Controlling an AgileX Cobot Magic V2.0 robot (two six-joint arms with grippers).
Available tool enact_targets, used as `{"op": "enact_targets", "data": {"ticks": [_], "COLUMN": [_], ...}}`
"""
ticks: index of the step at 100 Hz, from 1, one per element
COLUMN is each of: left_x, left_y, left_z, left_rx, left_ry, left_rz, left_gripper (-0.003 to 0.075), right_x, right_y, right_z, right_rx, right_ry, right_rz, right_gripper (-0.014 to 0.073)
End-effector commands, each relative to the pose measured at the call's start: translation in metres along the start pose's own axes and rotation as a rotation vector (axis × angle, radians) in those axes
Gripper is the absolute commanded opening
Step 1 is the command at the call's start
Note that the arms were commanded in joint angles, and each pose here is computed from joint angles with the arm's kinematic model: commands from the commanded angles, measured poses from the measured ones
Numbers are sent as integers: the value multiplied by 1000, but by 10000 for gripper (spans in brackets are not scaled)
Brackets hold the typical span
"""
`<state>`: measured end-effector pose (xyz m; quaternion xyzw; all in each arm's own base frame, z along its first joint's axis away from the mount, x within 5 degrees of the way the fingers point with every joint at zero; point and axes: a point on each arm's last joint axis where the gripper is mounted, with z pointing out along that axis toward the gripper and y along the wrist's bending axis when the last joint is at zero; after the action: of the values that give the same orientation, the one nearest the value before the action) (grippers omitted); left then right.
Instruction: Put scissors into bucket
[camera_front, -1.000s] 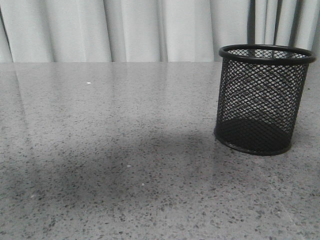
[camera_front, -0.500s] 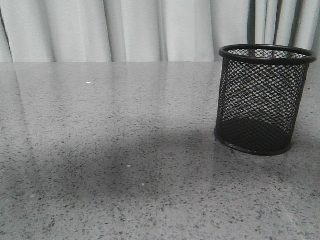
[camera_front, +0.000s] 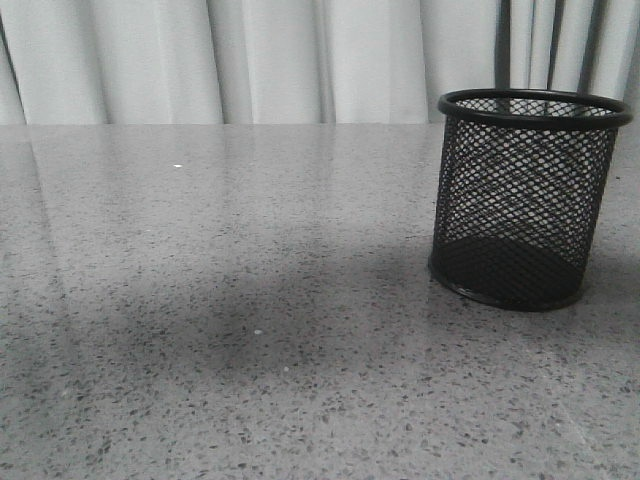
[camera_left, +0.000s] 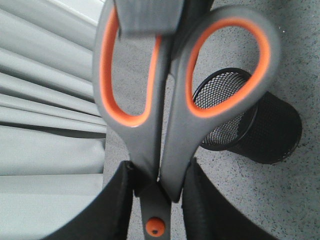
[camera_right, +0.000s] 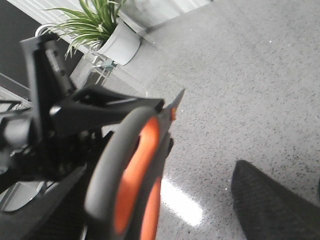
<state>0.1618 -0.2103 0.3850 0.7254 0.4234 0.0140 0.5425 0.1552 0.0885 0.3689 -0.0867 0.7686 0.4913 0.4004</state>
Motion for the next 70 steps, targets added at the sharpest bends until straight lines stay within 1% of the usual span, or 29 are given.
{"op": "enact_targets", "data": {"ticks": [1,3,5,6,7,9,10,13,16,17,18,20,23,25,26,28,30,31,33,36,40,43,47,54,63,64,65,68,70], "left_x": [-12,-12,-12,-12,-12,-12,-12,-12,-12,-12,-13,-13,-14,-15,-15,-16,-16,-17,-18,-20,-23,-25,-29,-35,-41,-42,-42,-43,-44], "left_y": [18,18,18,18,18,17,17,17,16,16,16,15,16,16,16,17,17,18,19,21,24,25,27,29,29,28,28,27,26], "left_z": [-13,-13,-13,-13,-13,-13,-13,-12,-12,-14,-14,-14,-16,-17,-18,-20,-22,-23,-26,-31,-40,-48,-62,-87,-123,-129,-132,-143,-152], "left_rx": [-120,-120,-120,-120,-117,-112,-109,-103,-94,-94,-92,-89,-91,-93,-95,-101,-107,-109,-123,-147,-182,-197,-225,-270,-326,-336,-342,-357,-370], "left_ry": [-58,-59,-59,-60,-60,-59,-58,-57,-57,-61,-62,-64,-72,-80,-82,-88,-94,-98,-108,-122,-149,-168,-198,-255,-339,-349,-353,-374,-386], "left_rz": [-32,-35,-35,-37,-37,-37,-37,-37,-38,-43,-46,-52,-63,-74,-76,-82,-88,-94,-103,-115,-140,-155,-172,-204,-280,-288,-293,-312,-318], "left_gripper": [10,10,10,10,12,14,15,22,37,48,62,78,120,172,172,233,265,298,330,402,463,484,486,452,345,335,314,266,227], "right_x": [-14,-15,-15,-16,-16,-16,-16,-17,-17,-17,-17,-18,-17,-18,-18,-18,-19,-19,-20,-22,-25,-29,-34,-47,-68,-69,-72,-75,-81], "right_y": [10,10,10,11,10,11,11,12,12,12,12,13,13,15,14,15,15,15,15,16,18,19,21,28,42,41,44,45,49], "right_z": [5,7,10,10,13,15,16,19,23,23,25,27,30,31,32,33,34,34,35,35,34,33,31,24,10,9,6,3,-2], "right_rx": [-41,-42,-46,-45,-48,-50,-50,-53,-59,-59,-61,-64,-67,-71,-72,-73,-73,-74,-71,-67,-52,-41,-27,2,67,72,87,108,141], "right_ry": [-63,-61,-52,-56,-47,-45,-44,-40,-28,-28,-23,-20,-11,-12,-6,-4,-5,-3,-1,0,3,-1,1,13,80,101,106,144,167], "right_rz": [3,2,5,3,6,6,6,6,8,3,2,-10,-19,-30,-30,-34,-37,-40,-43,-61,-98,-128,-149,-189,-290,-281,-302,-297,-321], "right_gripper": [426,386,324,324,271,232,190,125,15,-6,-48,-82,-64,-59,-59,-59,-59,-59,-59,-59,-59,-59,-59,-59,-59,-59,-59,-59,-59]}}
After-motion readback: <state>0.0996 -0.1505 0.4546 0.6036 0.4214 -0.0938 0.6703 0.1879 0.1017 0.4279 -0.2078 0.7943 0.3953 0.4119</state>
